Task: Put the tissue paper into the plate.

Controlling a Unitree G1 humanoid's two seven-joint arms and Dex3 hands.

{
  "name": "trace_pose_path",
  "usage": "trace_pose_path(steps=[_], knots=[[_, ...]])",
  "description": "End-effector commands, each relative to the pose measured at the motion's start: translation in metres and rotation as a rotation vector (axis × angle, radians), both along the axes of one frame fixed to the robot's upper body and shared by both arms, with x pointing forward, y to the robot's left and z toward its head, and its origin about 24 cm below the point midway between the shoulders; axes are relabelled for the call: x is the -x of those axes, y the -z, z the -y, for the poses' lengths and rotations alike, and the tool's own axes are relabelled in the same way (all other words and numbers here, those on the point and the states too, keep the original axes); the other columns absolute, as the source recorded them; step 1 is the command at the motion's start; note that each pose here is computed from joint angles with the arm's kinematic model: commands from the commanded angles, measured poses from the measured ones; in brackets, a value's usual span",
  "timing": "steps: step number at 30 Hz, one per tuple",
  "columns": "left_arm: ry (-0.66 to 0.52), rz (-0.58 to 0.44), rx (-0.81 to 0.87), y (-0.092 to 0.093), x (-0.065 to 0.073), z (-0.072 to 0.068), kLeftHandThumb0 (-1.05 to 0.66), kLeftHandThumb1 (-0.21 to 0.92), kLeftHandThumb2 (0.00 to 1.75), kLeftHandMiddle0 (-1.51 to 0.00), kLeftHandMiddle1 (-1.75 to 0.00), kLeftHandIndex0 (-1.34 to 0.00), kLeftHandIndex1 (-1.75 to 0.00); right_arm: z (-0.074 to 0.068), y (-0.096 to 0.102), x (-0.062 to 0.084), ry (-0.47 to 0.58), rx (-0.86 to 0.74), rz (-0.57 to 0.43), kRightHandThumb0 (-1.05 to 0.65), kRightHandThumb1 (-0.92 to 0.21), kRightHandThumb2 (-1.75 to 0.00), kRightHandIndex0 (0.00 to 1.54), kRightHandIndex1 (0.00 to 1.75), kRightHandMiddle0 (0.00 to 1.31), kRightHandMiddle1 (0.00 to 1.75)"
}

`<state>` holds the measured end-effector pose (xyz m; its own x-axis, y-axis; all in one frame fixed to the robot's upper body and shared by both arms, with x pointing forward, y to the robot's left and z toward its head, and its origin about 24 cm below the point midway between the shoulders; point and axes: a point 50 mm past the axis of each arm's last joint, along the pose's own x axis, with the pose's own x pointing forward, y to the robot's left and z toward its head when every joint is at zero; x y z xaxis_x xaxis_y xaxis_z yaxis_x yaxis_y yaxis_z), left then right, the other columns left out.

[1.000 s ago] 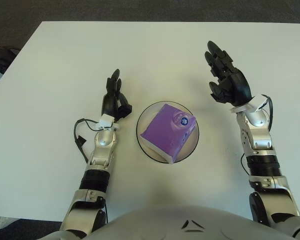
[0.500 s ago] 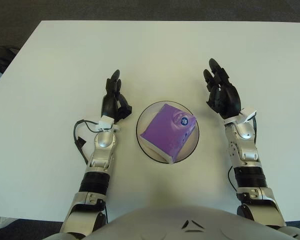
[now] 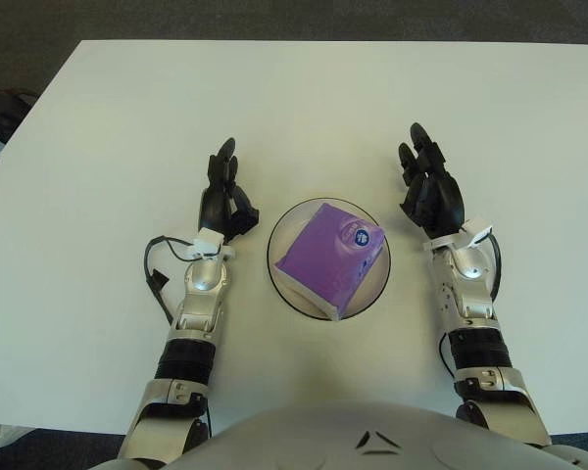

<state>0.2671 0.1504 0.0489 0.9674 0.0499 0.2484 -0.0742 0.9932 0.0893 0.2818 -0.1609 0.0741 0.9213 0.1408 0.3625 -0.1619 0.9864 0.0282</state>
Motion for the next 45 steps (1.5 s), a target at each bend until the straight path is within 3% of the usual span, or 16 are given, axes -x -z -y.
trace_pose_path(steps=[1, 15, 21, 45], knots=[[-0.015, -0.191, -0.002, 0.039, 0.019, -0.003, -0.84, 0.92, 1.12, -0.29, -0.01, 0.0, -0.54, 0.001, 0.01, 0.004, 0.017, 0.005, -0.023, -1.04, -0.92, -1.0, 0.0, 0.0, 0.02, 0.04], [-0.016, -0.184, -0.002, 0.038, 0.021, -0.003, -0.84, 0.92, 1.12, -0.29, -0.01, 0.0, -0.54, 0.003, 0.021, 0.009, 0.025, 0.014, -0.055, -0.99, -0.92, -1.07, 0.0, 0.0, 0.0, 0.05], [-0.016, -0.182, 0.003, 0.038, 0.022, -0.003, -0.84, 0.92, 1.11, -0.29, -0.01, 0.0, -0.54, 0.007, 0.031, 0.018, 0.049, 0.049, -0.079, -0.96, -0.92, -1.08, 0.0, 0.0, 0.0, 0.05], [-0.014, -0.184, 0.002, 0.038, 0.024, -0.005, -0.84, 0.92, 1.12, -0.29, 0.0, 0.0, -0.52, 0.011, 0.049, 0.033, 0.084, 0.038, -0.161, -0.94, -0.92, -1.02, 0.0, 0.0, 0.0, 0.04]])
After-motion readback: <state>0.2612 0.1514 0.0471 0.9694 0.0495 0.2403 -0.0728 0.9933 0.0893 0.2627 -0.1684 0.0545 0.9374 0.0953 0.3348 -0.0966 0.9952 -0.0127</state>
